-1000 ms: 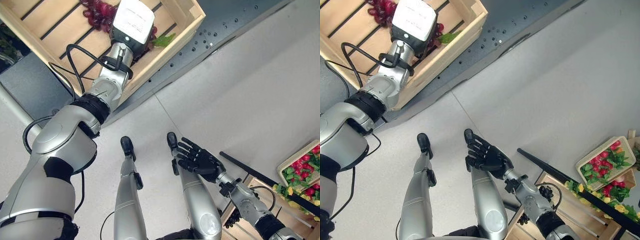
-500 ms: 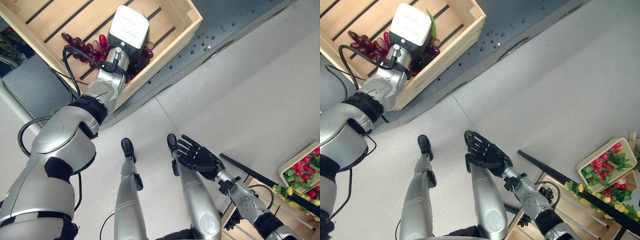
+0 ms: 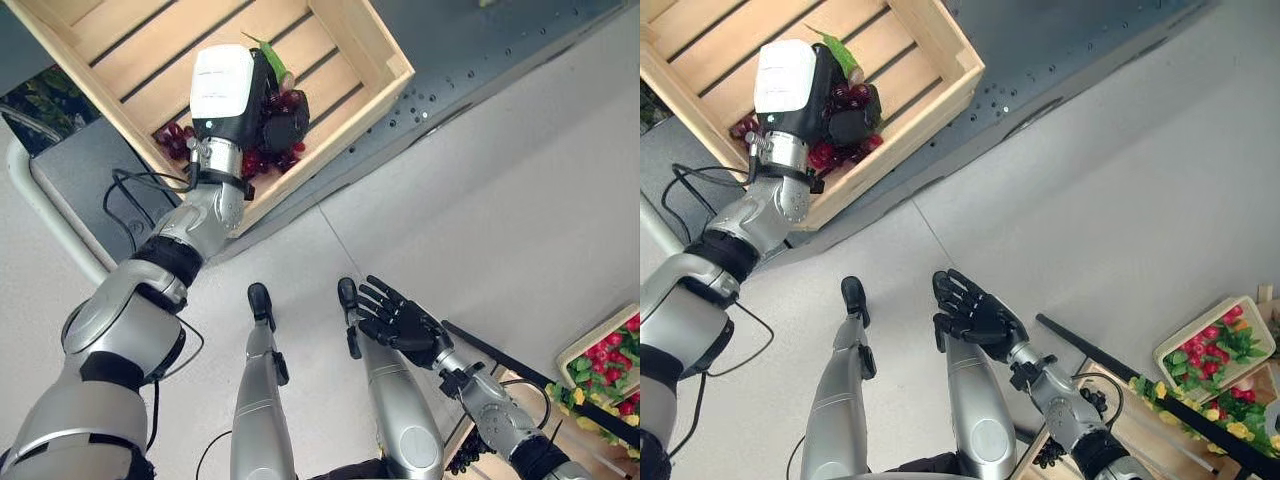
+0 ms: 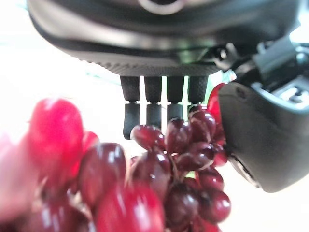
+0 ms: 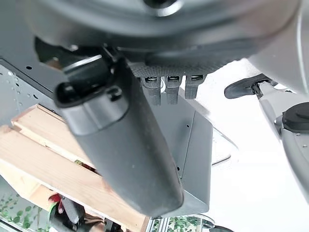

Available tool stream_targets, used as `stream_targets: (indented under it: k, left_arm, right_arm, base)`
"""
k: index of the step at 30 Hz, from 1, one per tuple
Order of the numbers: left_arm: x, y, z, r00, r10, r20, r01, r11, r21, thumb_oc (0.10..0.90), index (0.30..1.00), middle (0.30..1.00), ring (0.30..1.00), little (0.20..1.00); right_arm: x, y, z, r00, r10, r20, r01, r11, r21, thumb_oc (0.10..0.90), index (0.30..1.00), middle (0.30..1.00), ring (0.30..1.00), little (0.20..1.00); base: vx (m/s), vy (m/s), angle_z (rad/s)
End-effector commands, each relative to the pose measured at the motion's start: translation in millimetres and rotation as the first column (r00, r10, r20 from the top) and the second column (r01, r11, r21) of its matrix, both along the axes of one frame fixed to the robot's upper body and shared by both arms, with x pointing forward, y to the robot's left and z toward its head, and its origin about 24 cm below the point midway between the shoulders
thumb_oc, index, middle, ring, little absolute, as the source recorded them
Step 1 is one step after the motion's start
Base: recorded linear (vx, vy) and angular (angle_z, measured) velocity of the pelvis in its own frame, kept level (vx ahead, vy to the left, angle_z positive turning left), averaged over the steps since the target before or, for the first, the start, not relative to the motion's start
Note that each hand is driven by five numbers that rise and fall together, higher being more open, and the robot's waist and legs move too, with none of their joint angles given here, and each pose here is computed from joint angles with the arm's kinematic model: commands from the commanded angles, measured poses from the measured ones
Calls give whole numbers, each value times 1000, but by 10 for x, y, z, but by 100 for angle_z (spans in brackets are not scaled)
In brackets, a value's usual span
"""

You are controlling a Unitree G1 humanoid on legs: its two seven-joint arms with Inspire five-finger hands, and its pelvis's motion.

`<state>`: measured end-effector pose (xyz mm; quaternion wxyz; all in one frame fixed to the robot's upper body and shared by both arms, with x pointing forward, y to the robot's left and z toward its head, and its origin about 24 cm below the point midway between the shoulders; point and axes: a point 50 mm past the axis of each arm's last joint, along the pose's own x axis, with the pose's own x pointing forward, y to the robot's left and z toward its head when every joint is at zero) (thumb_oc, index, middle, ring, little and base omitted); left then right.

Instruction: Pick up the fruits from the basket on one side to the basket on the other side

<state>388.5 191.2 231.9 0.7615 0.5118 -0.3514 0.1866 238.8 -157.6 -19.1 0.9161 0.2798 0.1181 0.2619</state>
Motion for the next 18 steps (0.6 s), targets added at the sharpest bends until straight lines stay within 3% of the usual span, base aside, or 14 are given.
stream_targets:
  k: [1,14,18]
  left_arm:
    - [-247,-44,303,936,-132,326,190,970,-151,400,300,300,300,300]
    - [-697,-12,137,785,-211,582,474,810,-345,400,300,300,300,300]
    - [-876,-38,94,725,-264,636,592,711,-380,400,300,300,300,300]
  right_arm:
    - [-134,-87,152,992,-21,126,14,998,56,800,900,900,900,900]
    - [-178,-40,202,987,-47,153,37,997,67,800,900,900,900,900]
    - [-176,-74,283,975,-76,209,65,996,62,800,900,900,900,900]
  base:
    - [-20,-31,12]
    - [-8,-9,7]
    - [0,10,2]
